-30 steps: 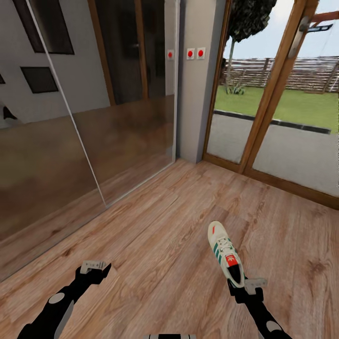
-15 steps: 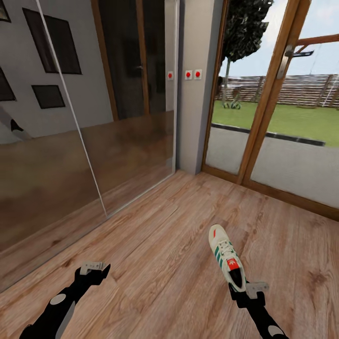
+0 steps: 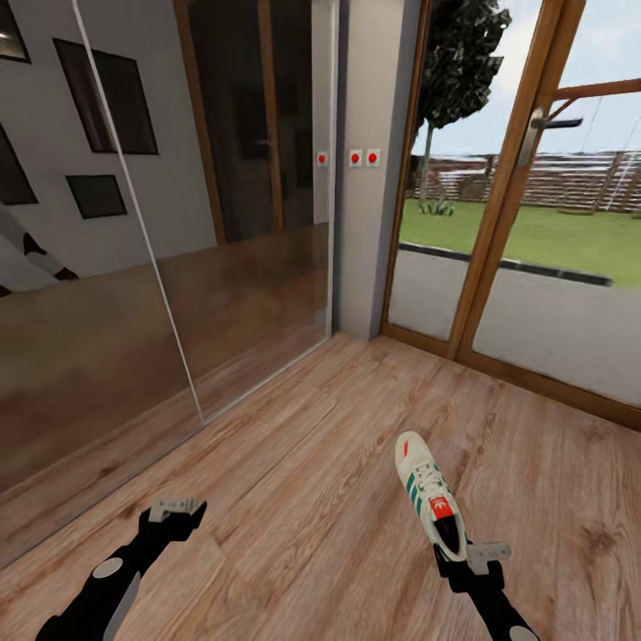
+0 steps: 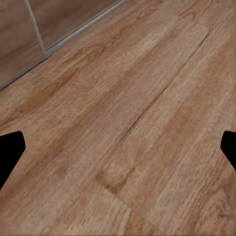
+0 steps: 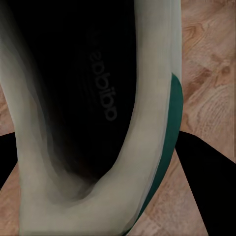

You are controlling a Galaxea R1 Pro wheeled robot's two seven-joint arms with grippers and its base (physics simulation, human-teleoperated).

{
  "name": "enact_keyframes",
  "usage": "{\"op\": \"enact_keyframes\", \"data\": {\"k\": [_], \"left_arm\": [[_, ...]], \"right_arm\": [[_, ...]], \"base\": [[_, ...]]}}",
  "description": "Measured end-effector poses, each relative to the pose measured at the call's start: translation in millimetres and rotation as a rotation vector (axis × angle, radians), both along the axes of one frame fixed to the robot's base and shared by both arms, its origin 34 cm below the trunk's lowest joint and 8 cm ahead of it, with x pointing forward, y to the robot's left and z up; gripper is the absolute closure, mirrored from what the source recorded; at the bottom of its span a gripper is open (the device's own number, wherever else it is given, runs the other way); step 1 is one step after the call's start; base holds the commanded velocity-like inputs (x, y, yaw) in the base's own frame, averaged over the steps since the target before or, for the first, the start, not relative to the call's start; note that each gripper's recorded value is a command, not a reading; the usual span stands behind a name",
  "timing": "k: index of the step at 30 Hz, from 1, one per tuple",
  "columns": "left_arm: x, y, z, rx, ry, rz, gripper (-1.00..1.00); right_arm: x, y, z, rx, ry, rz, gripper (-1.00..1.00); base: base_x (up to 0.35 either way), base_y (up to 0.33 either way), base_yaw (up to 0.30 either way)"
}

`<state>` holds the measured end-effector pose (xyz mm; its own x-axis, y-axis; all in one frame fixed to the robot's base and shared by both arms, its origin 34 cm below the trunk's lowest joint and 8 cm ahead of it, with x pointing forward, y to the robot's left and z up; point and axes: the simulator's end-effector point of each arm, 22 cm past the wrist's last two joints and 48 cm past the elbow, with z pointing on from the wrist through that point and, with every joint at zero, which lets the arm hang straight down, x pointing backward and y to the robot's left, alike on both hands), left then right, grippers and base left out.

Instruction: Pick up the two gym shoes and the two sandals from the corridor floor and place them onto the hallstand (shoe rack) in the corridor, making sure they are on the rack and not on the floor. Arrange them so the two gym shoes are next to each other and the two sandals are next to each other.

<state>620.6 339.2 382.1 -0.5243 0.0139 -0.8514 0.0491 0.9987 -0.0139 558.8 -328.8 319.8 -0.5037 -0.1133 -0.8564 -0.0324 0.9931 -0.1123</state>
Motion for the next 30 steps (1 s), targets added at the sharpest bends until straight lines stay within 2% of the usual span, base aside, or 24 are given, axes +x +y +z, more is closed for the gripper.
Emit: {"op": "enact_keyframes", "data": {"k": [7,11,13,18,30], "left_arm": [[6,0,21,0.0,-0.01,0.0,-1.0],[9,0,33,0.0,-0.016,0.0,-1.0],[9,-1,34,-0.001,-0.018,0.0,-1.0],[9,-1,35,-0.001,-0.018,0.003,-1.0],[9,3,34,0.01,-0.019,0.028,-1.0]], "right_arm": [[4,1,21,0.001,-0.021,0.003,1.0],[4,3,37,-0.001,-0.061,0.01,1.0],[2,5,40,-0.001,-0.085,0.016,1.0],[2,9,42,0.004,-0.097,0.017,1.0],[2,10,42,0.006,-0.097,0.017,1.0]], "base": [[0.0,0.0,0.0],[0.0,0.0,0.0],[0.0,0.0,0.0],[0.0,0.0,0.018],[0.0,0.0,0.25]]}}
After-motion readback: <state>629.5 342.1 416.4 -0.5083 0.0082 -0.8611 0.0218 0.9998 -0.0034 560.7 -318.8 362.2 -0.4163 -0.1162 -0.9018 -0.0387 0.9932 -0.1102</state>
